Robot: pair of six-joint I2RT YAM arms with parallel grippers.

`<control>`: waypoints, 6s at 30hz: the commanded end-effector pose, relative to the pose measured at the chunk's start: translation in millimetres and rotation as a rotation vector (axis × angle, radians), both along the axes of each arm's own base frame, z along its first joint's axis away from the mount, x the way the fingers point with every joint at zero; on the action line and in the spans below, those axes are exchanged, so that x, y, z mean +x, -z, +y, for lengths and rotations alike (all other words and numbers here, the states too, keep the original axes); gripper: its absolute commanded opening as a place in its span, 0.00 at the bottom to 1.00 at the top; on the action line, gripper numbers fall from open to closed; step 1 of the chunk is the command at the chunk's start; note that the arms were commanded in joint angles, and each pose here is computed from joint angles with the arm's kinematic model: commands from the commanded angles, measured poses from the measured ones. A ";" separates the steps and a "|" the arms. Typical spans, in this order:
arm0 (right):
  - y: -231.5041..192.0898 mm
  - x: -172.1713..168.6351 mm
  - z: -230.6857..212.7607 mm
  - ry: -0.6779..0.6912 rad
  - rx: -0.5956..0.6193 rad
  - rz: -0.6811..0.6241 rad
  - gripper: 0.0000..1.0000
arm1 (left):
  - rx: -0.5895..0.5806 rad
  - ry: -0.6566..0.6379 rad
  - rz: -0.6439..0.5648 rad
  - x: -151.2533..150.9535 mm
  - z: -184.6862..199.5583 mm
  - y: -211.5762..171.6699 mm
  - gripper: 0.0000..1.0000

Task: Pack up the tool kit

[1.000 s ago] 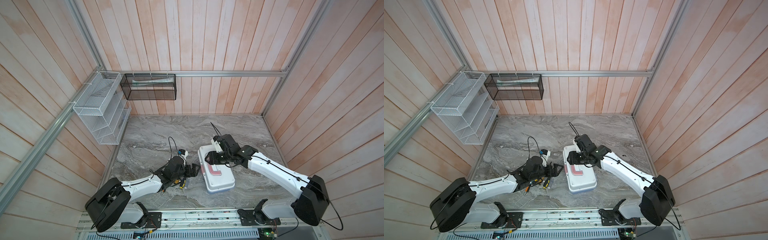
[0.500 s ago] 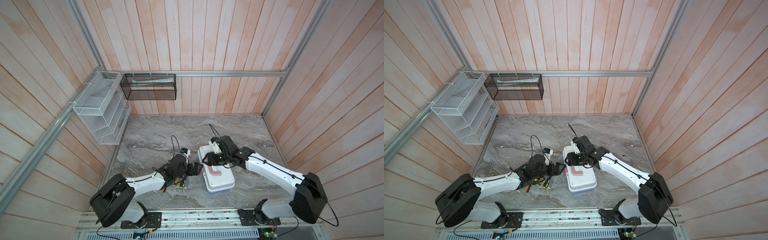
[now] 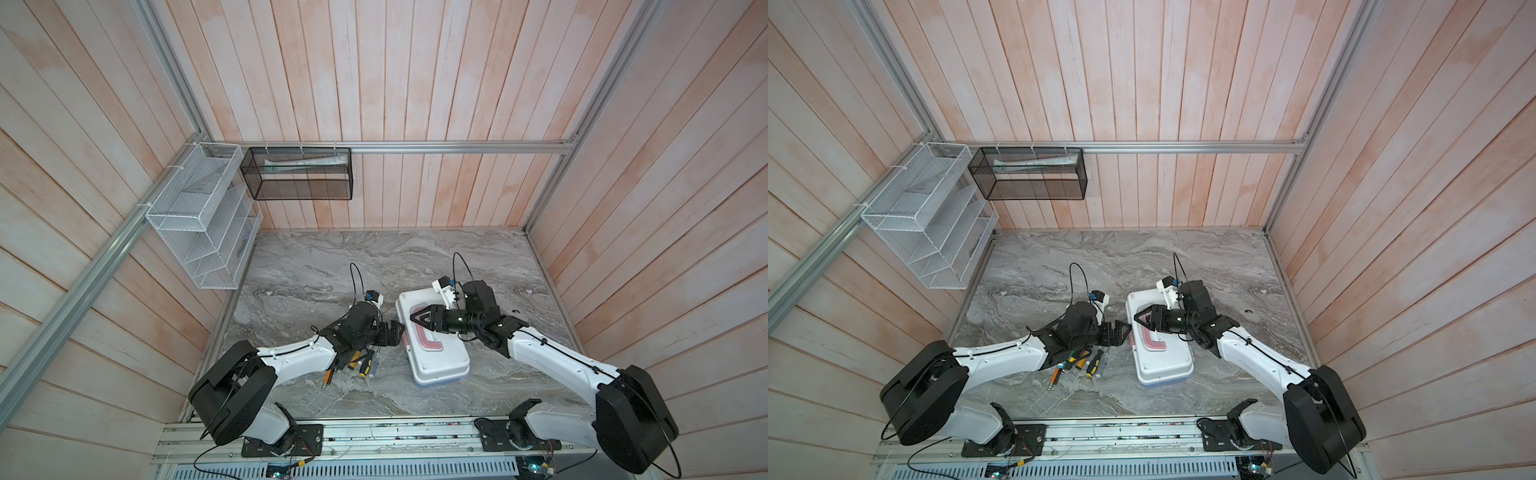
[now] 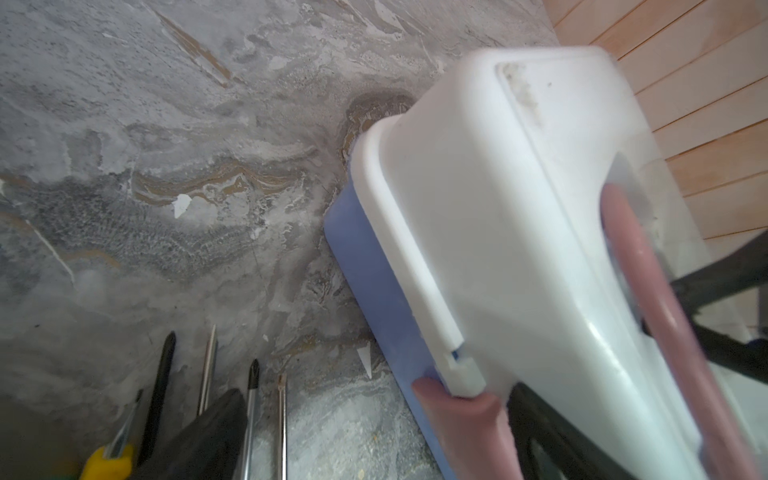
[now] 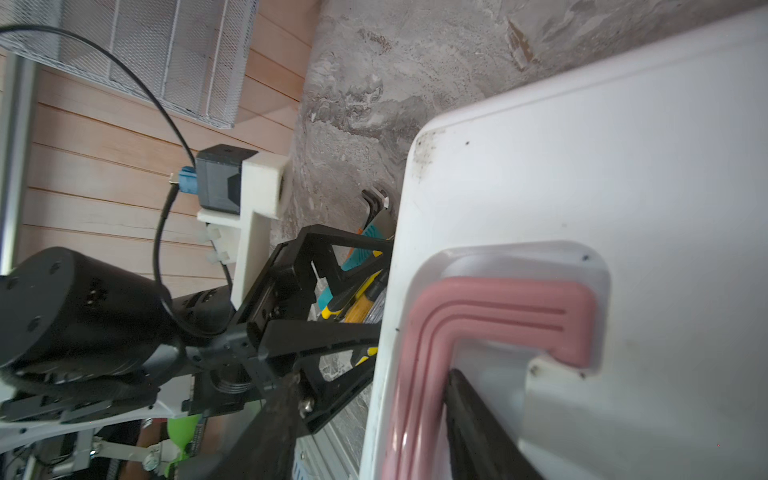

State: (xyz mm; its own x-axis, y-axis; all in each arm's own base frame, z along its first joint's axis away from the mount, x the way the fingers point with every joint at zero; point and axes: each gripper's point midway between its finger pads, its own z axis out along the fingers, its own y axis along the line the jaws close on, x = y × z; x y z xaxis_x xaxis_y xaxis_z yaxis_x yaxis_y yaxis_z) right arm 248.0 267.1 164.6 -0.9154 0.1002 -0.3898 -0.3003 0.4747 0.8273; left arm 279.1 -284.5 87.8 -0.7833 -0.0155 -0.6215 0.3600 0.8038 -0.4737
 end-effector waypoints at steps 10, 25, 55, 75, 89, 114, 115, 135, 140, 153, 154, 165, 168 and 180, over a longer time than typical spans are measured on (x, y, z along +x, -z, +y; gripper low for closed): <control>-38.8 -16.5 -9.5 -0.163 0.263 -0.008 0.49 | 0.033 -0.003 -0.061 11.5 -1.6 -21.2 1.00; -43.7 9.7 -81.1 0.173 -0.384 -0.152 0.48 | 0.050 -0.058 -0.031 6.6 16.0 -20.1 1.00; 2.3 -21.3 -15.6 0.158 -1.353 -0.178 0.53 | -0.009 -0.067 -0.062 -23.7 36.1 -6.2 1.00; 7.3 -25.8 -41.6 0.252 -1.334 -0.106 0.28 | 0.013 -0.098 -0.092 -27.9 51.7 -14.5 1.00; 0.3 -17.6 -45.7 0.316 -1.080 -0.092 0.12 | -0.076 -0.101 -0.143 -30.6 51.4 -36.7 1.00; -54.6 17.2 2.6 0.201 -0.243 -0.147 0.00 | -0.142 -0.041 -0.181 -11.7 63.3 -91.0 1.00; -54.4 15.4 -1.2 0.185 -0.181 -0.144 0.00 | -0.134 -0.033 -0.169 -11.4 61.5 -90.3 1.00; 39.0 14.8 -181.0 0.579 -0.401 0.017 0.00 | -0.126 0.063 -0.054 2.0 -18.8 -121.0 1.00; 46.2 16.4 -204.5 0.631 -0.558 0.030 0.00 | -0.150 0.078 -0.025 5.5 -45.5 -129.5 1.00; 12.4 31.9 -134.2 0.390 -0.371 -0.168 0.00 | -0.182 0.105 0.016 3.8 -72.8 -157.9 1.00; 12.0 32.1 -126.8 0.361 -0.362 -0.179 0.00 | -0.180 0.103 0.016 3.7 -72.3 -156.6 1.00; 5.2 45.0 -107.4 0.319 -0.330 -0.225 0.00 | -0.229 0.126 0.106 -4.2 -87.8 -134.9 1.00; 1.9 46.3 -106.6 0.316 -0.334 -0.234 0.00 | -0.199 0.094 0.159 -8.0 -87.2 -125.4 1.00; -0.2 44.9 -104.2 0.309 -0.329 -0.251 0.00 | -0.131 0.034 0.259 -9.2 -85.2 -93.7 1.00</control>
